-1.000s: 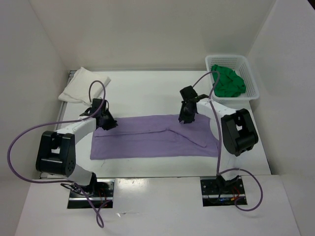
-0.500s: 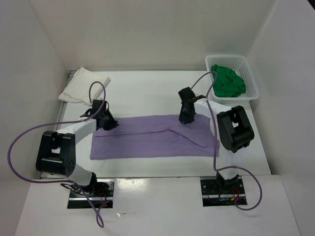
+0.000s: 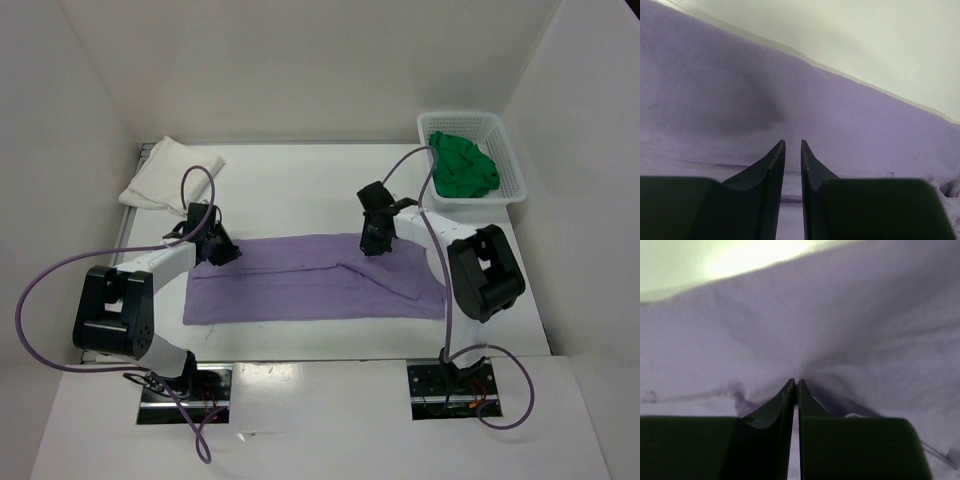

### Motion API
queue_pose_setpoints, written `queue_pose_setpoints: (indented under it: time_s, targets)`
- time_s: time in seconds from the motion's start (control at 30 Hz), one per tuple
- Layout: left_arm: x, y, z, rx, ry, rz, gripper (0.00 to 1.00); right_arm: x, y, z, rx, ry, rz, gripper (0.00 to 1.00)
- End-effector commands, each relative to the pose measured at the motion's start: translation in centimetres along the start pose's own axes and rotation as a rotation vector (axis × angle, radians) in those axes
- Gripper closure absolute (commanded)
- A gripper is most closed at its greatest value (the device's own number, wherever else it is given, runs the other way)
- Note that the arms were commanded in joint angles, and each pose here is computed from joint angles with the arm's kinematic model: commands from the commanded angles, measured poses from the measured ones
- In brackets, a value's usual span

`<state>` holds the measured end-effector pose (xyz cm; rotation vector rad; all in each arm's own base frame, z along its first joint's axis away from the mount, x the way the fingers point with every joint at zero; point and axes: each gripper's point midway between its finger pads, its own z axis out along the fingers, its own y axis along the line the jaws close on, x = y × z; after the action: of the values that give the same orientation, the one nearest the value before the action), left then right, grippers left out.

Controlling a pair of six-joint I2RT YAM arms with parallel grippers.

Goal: Fold and stack the t-shirts
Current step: Fold the other side of the tshirt into a rectangle, then rotate the tshirt 90 degrees

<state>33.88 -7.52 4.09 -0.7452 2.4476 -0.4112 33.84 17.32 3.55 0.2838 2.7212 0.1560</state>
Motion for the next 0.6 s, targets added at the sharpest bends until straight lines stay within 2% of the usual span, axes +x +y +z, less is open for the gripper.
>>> queue_pose_setpoints:
  time_s: [0.0,0.3,0.43,0.5,0.57]
  targets:
    - [-0.4,-0.4,0.1,0.02,-0.017,-0.019,0.74,1.4,0.1,-2.5,-0.034,0.011,0.003,0.92]
    - [-1.2,-1.7,-0.4,0.062,-0.033,-0.025,0.74,8.8,2.7,-4.4,-0.16,0.194,-0.03,0.91]
    - [-2.5,-3.0,-1.1,0.098,-0.06,-0.021,0.74,11.6,5.4,-6.5,-0.266,0.298,-0.024,0.78]
    - [-3.2,-3.4,-1.6,0.112,-0.071,-0.026,0.74,11.5,6.6,-8.1,-0.326,0.308,-0.033,0.71]
    - [-3.9,-3.9,-2.1,0.132,-0.086,-0.029,0.73,9.9,7.2,-9.7,-0.349,0.254,-0.045,0.69]
